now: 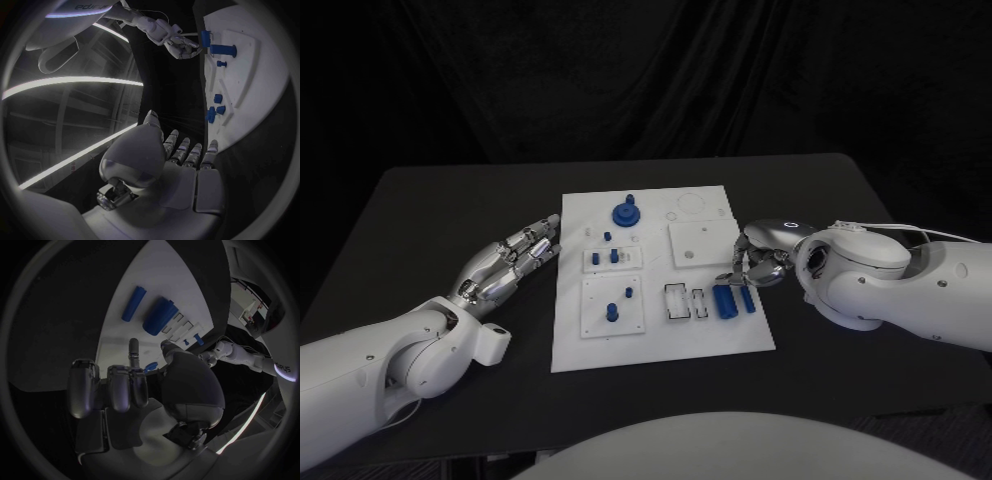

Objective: Assemble the parts on the task board

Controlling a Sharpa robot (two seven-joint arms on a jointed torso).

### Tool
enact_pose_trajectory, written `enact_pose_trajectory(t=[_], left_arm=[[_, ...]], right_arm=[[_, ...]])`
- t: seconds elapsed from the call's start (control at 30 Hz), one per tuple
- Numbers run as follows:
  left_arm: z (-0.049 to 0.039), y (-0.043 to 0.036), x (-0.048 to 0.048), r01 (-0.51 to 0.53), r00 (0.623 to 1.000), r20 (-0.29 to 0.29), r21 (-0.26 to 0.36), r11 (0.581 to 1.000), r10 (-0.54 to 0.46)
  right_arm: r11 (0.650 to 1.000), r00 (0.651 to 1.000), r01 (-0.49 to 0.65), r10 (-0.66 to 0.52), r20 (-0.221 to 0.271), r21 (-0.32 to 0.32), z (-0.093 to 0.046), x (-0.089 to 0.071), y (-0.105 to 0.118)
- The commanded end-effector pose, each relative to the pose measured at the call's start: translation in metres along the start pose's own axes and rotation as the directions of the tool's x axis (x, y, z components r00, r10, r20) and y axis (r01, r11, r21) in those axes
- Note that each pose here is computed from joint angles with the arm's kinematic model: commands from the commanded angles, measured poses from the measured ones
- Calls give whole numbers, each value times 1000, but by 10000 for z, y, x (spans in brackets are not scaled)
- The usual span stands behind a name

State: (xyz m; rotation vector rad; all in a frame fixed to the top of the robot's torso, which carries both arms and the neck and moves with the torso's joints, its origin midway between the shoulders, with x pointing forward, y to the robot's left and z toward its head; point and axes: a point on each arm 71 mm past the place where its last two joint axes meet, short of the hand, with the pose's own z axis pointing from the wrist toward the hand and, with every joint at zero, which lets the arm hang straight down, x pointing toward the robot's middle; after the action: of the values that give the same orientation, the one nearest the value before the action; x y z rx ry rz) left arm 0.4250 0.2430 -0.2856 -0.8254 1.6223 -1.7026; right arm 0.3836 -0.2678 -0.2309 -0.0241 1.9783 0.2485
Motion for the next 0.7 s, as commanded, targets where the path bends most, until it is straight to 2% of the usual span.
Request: enact_pose_trajectory(t=[0.03, 0.7], left_arm=[[-2, -48, 10, 12, 1000, -4, 72, 997, -11], [-27, -40, -1, 14, 1000, -3, 62, 998, -14]], right_arm=[[999, 999, 45, -46, 2, 27, 0, 23, 11], [990, 988, 139, -137, -69, 35, -10, 224, 91]])
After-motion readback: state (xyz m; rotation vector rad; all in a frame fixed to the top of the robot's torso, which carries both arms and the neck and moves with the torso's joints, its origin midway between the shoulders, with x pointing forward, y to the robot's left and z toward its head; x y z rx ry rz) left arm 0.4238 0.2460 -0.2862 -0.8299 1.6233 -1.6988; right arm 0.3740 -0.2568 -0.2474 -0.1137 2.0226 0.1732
